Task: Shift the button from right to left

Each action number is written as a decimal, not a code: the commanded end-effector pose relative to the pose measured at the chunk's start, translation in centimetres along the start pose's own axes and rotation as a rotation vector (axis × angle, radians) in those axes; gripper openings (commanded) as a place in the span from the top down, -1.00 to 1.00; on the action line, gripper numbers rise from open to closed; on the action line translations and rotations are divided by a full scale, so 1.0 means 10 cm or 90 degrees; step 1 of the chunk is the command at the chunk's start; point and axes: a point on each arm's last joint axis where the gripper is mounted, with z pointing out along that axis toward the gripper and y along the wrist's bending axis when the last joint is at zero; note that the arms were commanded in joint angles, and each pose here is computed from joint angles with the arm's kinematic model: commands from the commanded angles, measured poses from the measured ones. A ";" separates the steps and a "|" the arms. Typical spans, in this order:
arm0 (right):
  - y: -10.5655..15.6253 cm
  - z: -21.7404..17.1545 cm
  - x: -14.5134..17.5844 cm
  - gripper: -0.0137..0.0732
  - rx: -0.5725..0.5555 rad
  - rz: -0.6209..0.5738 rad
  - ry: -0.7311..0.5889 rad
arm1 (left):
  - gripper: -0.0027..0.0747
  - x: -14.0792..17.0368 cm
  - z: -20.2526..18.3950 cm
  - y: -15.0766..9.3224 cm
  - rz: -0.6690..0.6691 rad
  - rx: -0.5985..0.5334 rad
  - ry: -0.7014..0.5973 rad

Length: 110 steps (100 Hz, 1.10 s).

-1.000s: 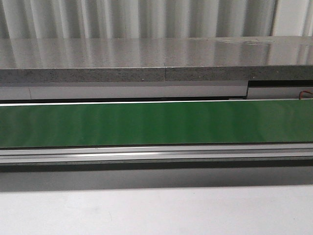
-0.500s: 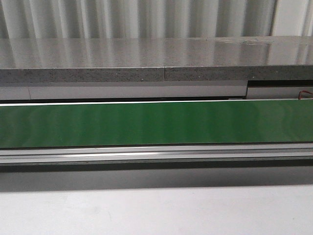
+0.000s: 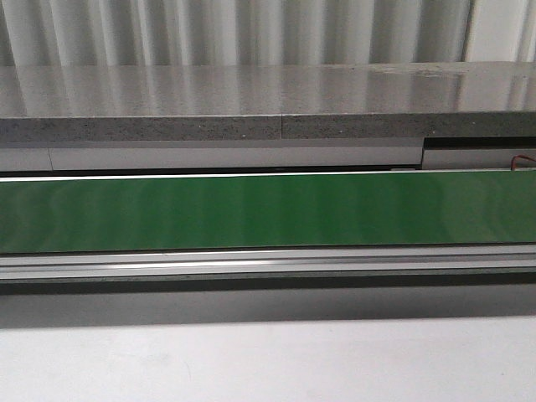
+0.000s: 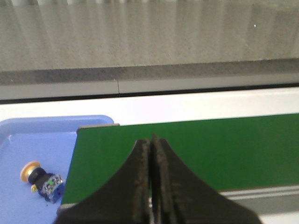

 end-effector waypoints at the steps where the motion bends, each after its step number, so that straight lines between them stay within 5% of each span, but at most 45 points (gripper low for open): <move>1: 0.00 -0.04 -0.13 0.84 0.007 -0.003 -0.054 | 0.98 -0.12 0.03 0.02 -0.009 -0.011 -0.094; 51: 0.00 -0.04 -0.13 0.84 0.007 -0.003 -0.054 | 0.98 0.81 0.23 0.06 -0.050 -0.027 -0.106; 110: 0.00 -0.04 -0.13 0.84 0.006 -0.003 -0.053 | 0.98 1.02 0.29 0.05 -0.040 -0.022 -0.171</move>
